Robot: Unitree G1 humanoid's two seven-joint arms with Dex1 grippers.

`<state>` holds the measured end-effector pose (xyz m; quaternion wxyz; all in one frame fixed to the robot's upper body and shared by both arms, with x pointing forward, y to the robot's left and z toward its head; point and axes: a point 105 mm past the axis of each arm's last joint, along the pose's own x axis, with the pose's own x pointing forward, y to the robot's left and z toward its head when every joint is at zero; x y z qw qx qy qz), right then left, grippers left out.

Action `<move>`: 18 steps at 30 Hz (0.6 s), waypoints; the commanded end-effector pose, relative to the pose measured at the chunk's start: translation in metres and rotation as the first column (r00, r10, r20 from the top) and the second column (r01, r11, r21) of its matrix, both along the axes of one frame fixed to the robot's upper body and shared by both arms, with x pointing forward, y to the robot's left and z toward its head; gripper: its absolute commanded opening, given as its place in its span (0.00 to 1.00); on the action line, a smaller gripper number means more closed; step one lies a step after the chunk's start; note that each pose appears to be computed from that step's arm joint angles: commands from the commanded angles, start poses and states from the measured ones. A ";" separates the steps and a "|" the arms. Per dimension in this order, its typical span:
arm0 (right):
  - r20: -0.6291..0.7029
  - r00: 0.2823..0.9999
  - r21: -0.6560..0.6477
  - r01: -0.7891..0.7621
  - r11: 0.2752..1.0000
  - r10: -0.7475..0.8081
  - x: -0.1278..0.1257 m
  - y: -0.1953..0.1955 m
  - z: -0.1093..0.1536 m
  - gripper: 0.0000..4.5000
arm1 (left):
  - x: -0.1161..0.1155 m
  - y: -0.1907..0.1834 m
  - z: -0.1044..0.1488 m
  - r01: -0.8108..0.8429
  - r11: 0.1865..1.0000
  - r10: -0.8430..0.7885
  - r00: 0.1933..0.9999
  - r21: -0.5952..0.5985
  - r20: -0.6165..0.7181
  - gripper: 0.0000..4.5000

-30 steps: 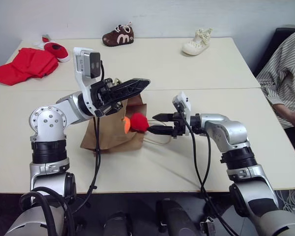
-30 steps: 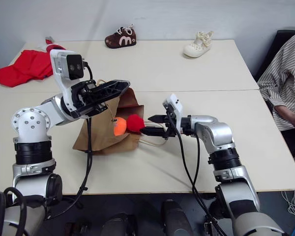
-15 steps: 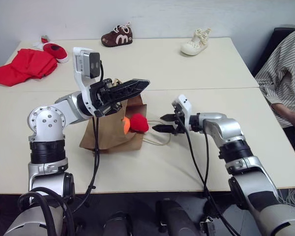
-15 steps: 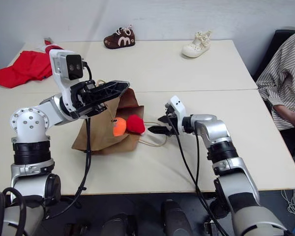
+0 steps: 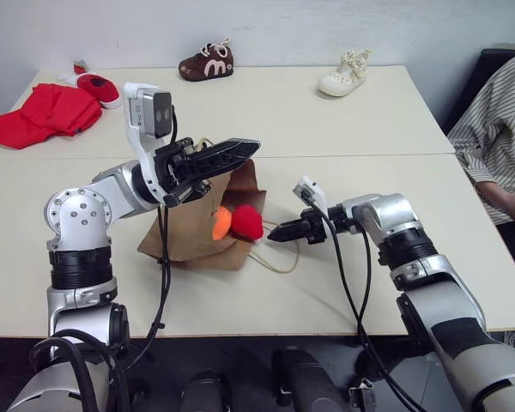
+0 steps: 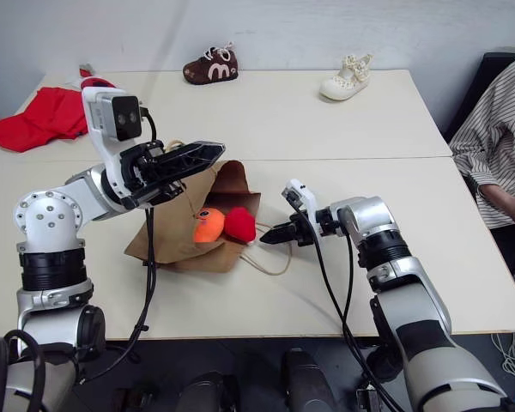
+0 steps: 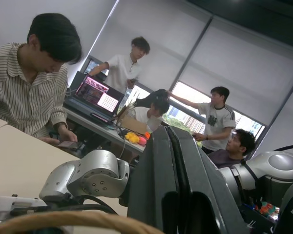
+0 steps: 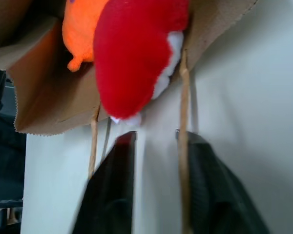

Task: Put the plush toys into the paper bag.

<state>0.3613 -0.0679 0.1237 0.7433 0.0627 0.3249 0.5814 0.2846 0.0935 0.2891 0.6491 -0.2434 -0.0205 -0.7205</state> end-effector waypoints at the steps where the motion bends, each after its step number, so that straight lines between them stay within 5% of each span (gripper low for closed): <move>1: -0.011 0.999 0.096 0.042 0.994 -0.041 0.000 -0.005 0.015 0.00 | -0.008 0.003 0.010 -0.008 1.000 0.009 0.998 -0.018 0.065 0.00; 9: -0.070 0.997 0.308 0.050 0.950 -0.030 -0.032 -0.029 0.089 0.00 | -0.003 0.011 0.011 -0.050 0.999 0.050 0.995 -0.012 0.085 0.00; 18: -0.019 0.993 0.421 0.110 0.901 -0.112 -0.035 -0.039 0.174 0.00 | 0.023 0.037 0.028 -0.200 0.973 0.214 0.968 -0.112 0.127 0.00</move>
